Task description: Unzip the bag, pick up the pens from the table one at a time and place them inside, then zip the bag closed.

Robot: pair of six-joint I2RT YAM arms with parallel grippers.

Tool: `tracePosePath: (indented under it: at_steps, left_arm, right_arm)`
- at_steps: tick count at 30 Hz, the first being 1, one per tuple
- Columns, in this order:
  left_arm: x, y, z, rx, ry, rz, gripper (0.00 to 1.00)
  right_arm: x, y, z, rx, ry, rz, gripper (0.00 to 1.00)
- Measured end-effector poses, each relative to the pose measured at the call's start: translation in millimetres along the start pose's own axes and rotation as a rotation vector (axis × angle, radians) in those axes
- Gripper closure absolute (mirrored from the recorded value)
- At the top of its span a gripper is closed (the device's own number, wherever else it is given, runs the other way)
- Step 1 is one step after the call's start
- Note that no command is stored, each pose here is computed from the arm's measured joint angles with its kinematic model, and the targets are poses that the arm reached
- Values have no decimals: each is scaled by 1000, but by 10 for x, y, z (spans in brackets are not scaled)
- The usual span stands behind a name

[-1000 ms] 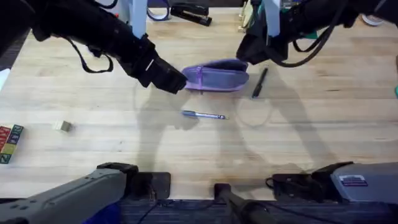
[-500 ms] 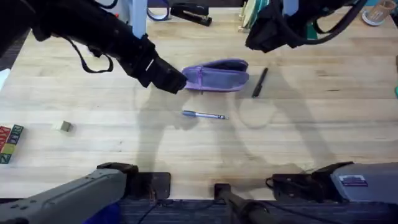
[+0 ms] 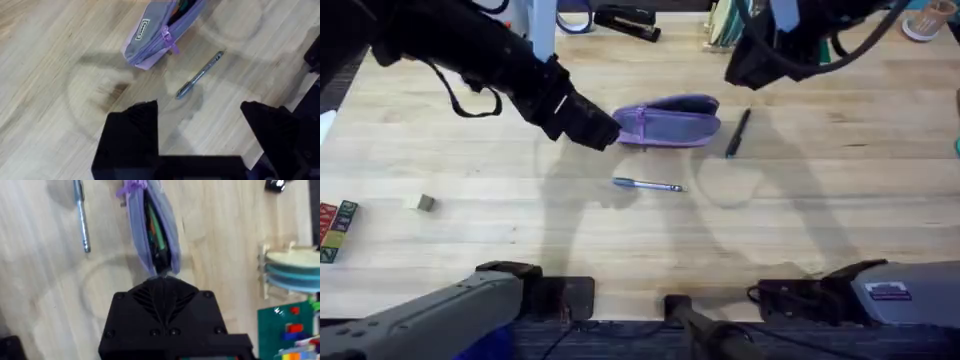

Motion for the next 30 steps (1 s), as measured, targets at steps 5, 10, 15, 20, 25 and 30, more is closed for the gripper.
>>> tracePosePath:
  at_steps: [5,10,15,20,25,30]
  left_arm:
    - [0,0,0,0,0,0,6]
    - [0,0,0,0,0,0,7]
    - [0,0,0,0,0,0,6]
    - [0,0,0,0,0,0,7]
    - [0,0,0,0,0,0,7]
    - [0,0,0,0,0,0,7]
  right_arm:
    - [207,57,26,-20,-67,-34,973]
    - [335,208,40,-4,-104,-46,973]
    - [338,457,14,34,-105,-25,974]
    - [278,665,37,84,-94,16,974]
    - [193,748,37,92,-90,72,973]
    - [178,756,19,82,-94,84,974]
Point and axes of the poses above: each hand's point on the last joint's axis, 136 mm out from that joint toward the fingers, its own y axis out along the fingers, its own z axis along the line the jaws close on, x = y × z, the point moved 3 cm from there along -y, back along the fingers
